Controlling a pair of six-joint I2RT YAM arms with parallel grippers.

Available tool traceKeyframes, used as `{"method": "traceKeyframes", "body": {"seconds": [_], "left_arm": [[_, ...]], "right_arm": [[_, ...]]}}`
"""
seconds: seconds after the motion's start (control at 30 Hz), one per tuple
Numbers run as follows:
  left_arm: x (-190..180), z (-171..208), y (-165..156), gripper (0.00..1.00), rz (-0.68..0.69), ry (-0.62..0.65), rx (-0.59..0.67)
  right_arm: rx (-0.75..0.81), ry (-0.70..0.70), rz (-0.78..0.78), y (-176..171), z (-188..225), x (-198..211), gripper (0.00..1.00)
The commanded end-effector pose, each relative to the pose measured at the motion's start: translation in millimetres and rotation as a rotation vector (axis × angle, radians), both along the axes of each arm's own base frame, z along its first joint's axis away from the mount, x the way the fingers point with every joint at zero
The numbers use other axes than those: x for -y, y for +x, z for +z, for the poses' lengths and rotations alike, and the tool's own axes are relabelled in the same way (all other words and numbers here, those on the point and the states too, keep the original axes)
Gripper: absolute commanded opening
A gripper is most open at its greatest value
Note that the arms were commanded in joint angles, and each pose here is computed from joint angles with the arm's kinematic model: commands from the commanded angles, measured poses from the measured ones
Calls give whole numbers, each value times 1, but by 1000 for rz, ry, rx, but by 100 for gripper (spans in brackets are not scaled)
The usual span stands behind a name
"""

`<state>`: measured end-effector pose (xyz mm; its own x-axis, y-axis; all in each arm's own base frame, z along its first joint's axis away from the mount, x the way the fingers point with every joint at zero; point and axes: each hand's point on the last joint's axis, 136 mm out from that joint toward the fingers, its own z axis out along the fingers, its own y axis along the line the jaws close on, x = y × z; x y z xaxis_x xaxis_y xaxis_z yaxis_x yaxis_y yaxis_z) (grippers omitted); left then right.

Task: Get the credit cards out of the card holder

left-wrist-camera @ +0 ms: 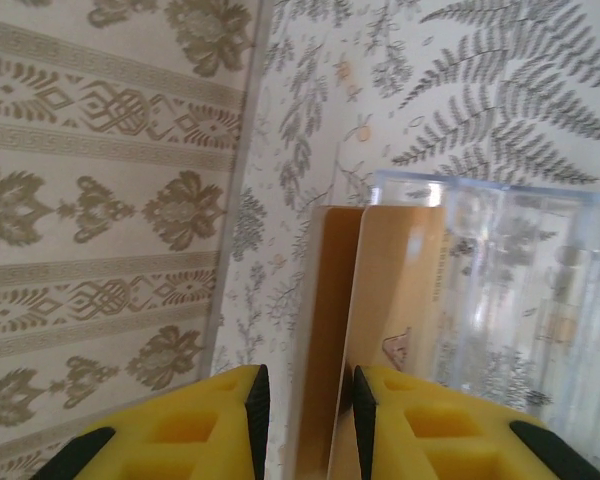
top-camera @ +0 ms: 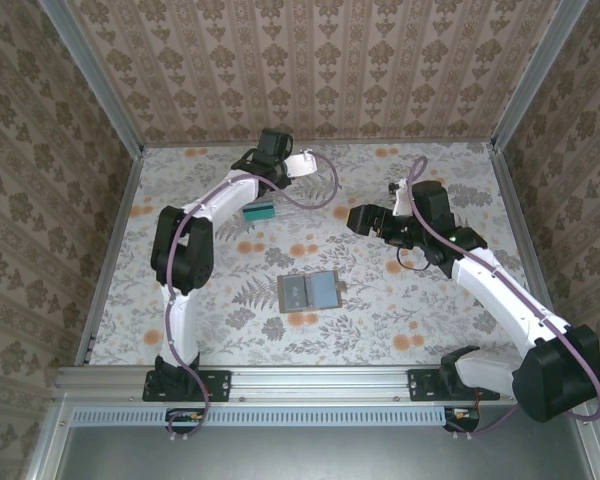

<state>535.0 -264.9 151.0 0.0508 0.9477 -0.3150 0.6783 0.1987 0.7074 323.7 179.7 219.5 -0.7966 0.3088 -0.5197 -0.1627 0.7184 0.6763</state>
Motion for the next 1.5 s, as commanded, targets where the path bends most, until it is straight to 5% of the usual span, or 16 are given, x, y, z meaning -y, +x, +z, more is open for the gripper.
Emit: {"method": "traceKeyframes", "body": {"seconds": [0.0,0.5,0.87,1.1,1.47], "left_arm": [[-7,1,17,31,61,-7,43],[-10,37,22,37,136,-101,92],[-11,124,-14,55,248,-393,70],[-28,146,-68,59,425,-661,-120],[-42,71,-183,50,732,-992,-633]], "right_arm": [[19,34,-1,-3,8,0,100],[19,28,3,-4,9,0,100],[-4,-9,17,0,-7,-2,100],[-38,-79,54,-5,-31,-10,89],[-128,-210,190,-33,-87,-51,56]]}}
